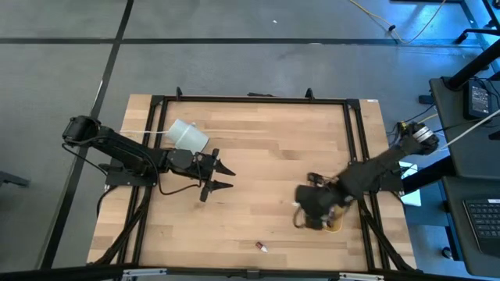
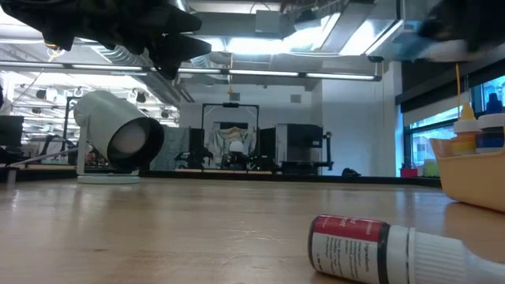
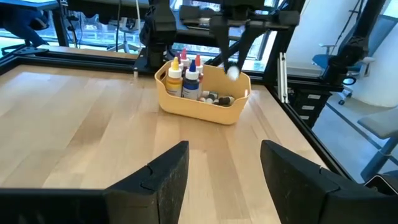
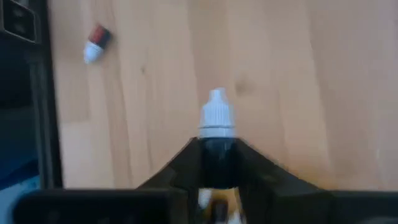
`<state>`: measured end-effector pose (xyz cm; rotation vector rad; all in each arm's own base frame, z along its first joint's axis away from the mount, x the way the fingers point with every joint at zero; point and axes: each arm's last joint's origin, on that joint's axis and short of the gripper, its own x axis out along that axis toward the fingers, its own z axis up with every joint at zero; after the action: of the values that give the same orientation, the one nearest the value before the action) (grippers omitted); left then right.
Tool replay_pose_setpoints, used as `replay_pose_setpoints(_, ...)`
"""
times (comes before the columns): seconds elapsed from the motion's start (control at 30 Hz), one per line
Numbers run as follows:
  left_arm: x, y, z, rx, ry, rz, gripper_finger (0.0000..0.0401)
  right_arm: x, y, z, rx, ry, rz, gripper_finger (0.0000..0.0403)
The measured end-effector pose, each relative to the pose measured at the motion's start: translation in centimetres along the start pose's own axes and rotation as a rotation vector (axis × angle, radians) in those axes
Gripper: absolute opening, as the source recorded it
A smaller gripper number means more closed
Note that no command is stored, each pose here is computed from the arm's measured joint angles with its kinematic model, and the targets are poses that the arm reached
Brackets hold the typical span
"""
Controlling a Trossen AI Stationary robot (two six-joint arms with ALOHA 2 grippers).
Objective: Pick & Place food coloring
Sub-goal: Put the small black food coloring bottle into the yellow bin
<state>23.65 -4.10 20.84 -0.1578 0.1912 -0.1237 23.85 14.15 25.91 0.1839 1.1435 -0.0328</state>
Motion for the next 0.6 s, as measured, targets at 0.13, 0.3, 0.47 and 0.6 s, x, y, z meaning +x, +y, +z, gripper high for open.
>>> replay_pose_setpoints(0.13,0.0,0.0,0.0,0.000,0.001,0.001,0.0196,-1.0,1.6,-3.2,0.073,0.042,-0.011,0.0078)
replay_pose_setpoints(0.3,0.0,0.0,0.0,-0.002,0.002,0.001,0.0194,0.5,2.1,-6.7,0.161,0.108,-0.058,0.0080)
replay_pose_setpoints(0.47,0.0,0.0,0.0,-0.019,0.001,0.002,0.0193,2.2,1.6,-9.0,0.214,0.133,-0.096,0.0082)
replay_pose_setpoints(0.6,0.0,0.0,0.0,-0.046,0.000,0.008,0.0196,3.1,1.3,-10.0,0.204,0.138,-0.096,0.0082)
